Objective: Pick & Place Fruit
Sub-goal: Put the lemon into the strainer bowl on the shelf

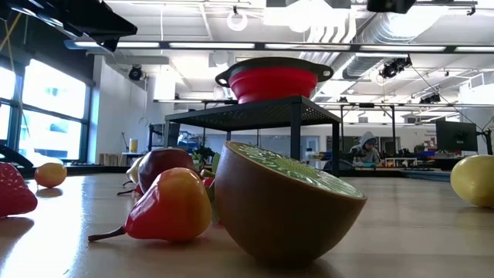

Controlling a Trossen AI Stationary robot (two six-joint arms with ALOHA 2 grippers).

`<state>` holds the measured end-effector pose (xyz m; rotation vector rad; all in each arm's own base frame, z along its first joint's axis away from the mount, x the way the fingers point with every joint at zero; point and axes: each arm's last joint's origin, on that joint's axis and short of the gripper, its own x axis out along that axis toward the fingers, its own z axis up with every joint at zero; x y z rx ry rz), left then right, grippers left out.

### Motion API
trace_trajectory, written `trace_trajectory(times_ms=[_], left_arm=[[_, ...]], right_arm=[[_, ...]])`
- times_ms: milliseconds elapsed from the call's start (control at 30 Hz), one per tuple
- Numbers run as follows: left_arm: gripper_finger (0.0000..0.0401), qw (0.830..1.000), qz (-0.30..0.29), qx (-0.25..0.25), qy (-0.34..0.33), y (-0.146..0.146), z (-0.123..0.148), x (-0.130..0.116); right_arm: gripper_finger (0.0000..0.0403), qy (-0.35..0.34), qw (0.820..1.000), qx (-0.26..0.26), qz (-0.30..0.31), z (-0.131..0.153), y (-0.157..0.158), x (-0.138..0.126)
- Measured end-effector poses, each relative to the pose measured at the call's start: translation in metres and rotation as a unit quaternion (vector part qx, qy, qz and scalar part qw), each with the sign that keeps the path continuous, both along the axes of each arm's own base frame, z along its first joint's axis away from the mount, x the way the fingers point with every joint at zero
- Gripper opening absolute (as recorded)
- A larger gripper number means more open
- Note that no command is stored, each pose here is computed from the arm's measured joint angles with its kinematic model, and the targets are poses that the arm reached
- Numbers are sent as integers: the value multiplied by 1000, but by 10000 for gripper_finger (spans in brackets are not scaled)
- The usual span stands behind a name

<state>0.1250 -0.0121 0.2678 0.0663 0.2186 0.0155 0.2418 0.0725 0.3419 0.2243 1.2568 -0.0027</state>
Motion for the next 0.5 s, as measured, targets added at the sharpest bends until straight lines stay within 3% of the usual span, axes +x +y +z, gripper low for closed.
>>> trace_trajectory(times_ms=[300,500], left_arm=[[19,1000,1,-9,0,0,0,0],[19,1000,1,-9,0,0,0,0]], right_arm=[[18,27,999,7,-29,-30,6,1],[94,17,1000,8,-25,-35,6,3]])
